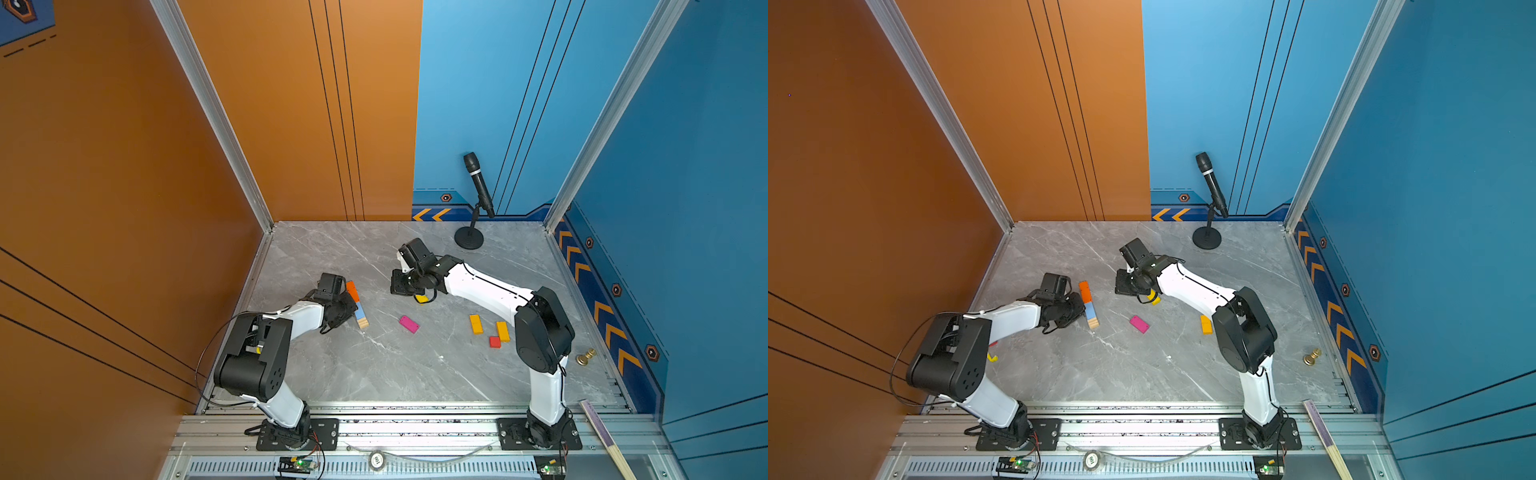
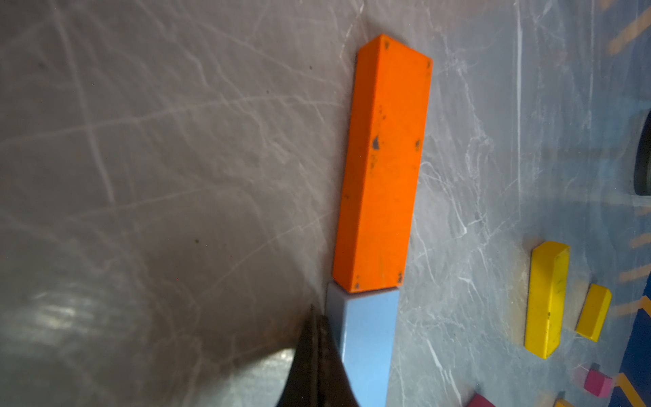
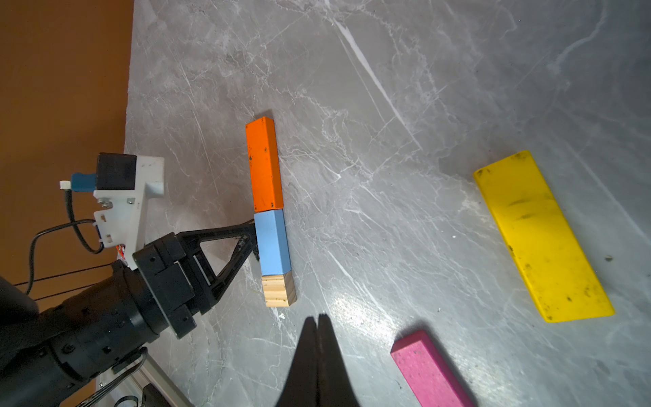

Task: Assemble the letter v with building blocks
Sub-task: Adjust the building block at the center of the board, then pick up the building block from the center of the board.

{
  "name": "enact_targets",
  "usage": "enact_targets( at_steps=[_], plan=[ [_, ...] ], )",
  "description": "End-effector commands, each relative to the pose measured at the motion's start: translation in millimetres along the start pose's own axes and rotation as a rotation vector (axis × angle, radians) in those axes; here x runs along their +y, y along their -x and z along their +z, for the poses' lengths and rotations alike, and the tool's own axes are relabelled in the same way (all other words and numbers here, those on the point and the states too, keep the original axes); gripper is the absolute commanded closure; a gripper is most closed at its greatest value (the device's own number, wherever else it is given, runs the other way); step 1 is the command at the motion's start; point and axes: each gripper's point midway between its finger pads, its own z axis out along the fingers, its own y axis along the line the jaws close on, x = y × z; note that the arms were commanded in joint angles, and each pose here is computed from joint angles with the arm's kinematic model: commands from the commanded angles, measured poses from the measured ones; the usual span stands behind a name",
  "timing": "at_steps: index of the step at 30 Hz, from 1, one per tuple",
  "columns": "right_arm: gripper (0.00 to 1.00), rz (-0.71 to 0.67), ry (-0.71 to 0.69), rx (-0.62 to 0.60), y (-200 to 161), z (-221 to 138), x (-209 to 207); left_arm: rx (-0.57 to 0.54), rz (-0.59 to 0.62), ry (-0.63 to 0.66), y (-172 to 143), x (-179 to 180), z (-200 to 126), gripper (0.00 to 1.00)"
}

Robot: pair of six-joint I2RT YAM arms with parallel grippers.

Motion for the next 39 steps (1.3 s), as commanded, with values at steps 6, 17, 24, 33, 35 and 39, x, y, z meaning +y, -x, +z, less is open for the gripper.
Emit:
enact_targets(
  at_steps=[6,17,24,33,35,39],
  plan=[
    [0.98,0.003,0.029,-0.021,1.2,-10.6,9.9,0.034,-0.006,0.049,-5.0,11.3,-2.3,1.0],
    [0.94,-0.036,-0.012,-0.019,-4.1,-24.9,1.9,-0.026,0.008,0.11,6.3,21.6,-34.1,1.0],
    [0.68,-0.168,-0.15,0.101,-40.0,-44.1,-34.8,-0.131,0.047,0.122,24.3,18.0,-76.0,1.0],
    [0.18,-0.267,-0.275,0.24,-88.2,-48.5,-79.4,-0.264,0.082,0.087,35.7,11.1,-131.2,1.0],
    [0.1,-0.294,-0.282,0.263,-95.5,-46.4,-82.4,-0.275,0.083,0.085,35.4,11.4,-137.8,1.0],
    [0.04,-0.348,-0.28,0.294,-103.2,-38.6,-82.1,-0.282,0.081,0.09,33.1,14.7,-142.3,1.0]
  ],
)
